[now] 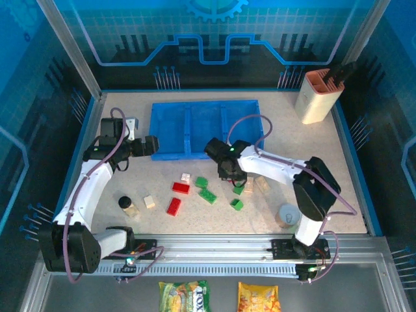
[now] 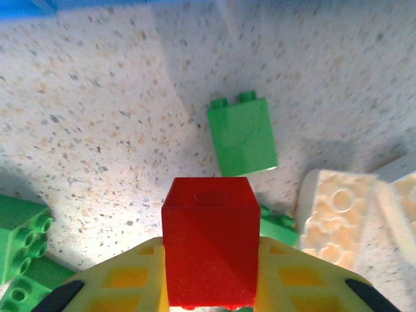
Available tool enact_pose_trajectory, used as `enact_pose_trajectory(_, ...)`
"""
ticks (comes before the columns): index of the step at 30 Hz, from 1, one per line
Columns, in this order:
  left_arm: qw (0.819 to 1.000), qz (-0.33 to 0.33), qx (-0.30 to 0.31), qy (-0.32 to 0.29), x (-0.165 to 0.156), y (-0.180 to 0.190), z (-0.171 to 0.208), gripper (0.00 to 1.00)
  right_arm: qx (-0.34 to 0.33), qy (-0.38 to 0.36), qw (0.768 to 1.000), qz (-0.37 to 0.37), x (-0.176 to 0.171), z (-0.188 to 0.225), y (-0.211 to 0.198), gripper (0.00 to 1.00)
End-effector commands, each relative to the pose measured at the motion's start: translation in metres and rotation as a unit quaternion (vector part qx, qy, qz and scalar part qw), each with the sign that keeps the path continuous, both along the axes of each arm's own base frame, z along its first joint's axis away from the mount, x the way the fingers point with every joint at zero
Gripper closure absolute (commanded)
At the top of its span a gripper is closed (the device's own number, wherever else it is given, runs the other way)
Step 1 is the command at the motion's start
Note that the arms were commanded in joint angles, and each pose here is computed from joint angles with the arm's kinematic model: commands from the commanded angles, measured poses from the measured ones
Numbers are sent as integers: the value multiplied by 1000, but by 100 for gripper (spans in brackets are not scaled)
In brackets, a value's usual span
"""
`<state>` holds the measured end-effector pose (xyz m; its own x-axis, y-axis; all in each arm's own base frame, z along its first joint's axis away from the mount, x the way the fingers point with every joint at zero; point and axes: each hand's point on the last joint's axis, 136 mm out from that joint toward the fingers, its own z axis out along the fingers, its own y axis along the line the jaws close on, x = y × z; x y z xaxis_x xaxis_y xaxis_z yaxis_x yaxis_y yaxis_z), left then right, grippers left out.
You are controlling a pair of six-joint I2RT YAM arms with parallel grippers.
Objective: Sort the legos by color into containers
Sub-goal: Pick up the lego from the center of the table, then place the lego in the container.
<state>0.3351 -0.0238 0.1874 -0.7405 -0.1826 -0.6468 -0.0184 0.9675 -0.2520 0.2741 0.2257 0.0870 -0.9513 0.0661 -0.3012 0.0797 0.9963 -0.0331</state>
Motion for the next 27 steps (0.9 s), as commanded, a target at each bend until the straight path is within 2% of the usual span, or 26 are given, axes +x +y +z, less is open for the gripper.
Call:
enact_pose_trajectory(1,1000,-4,9,-8,1,0,2,1,3,-19,998,53,14,32,-12,70)
enact_pose_trajectory(7,1000,-4,11,-8,0,1,2,1,1,-42,996,73,48,56,-31,70)
enact_pose_trajectory(14,1000,-4,14,-9,1,1,2,1,-1,-53,995,80,104,58,-45,69)
enact_pose_trajectory(19,1000,-8,10,-11,0,0,3,1,6,-57,994,92,145,49,-46,68)
enact_pose_trajectory(27,1000,-8,10,-12,0,-1,3,1,13,-47,995,90,197,11,-51,68)
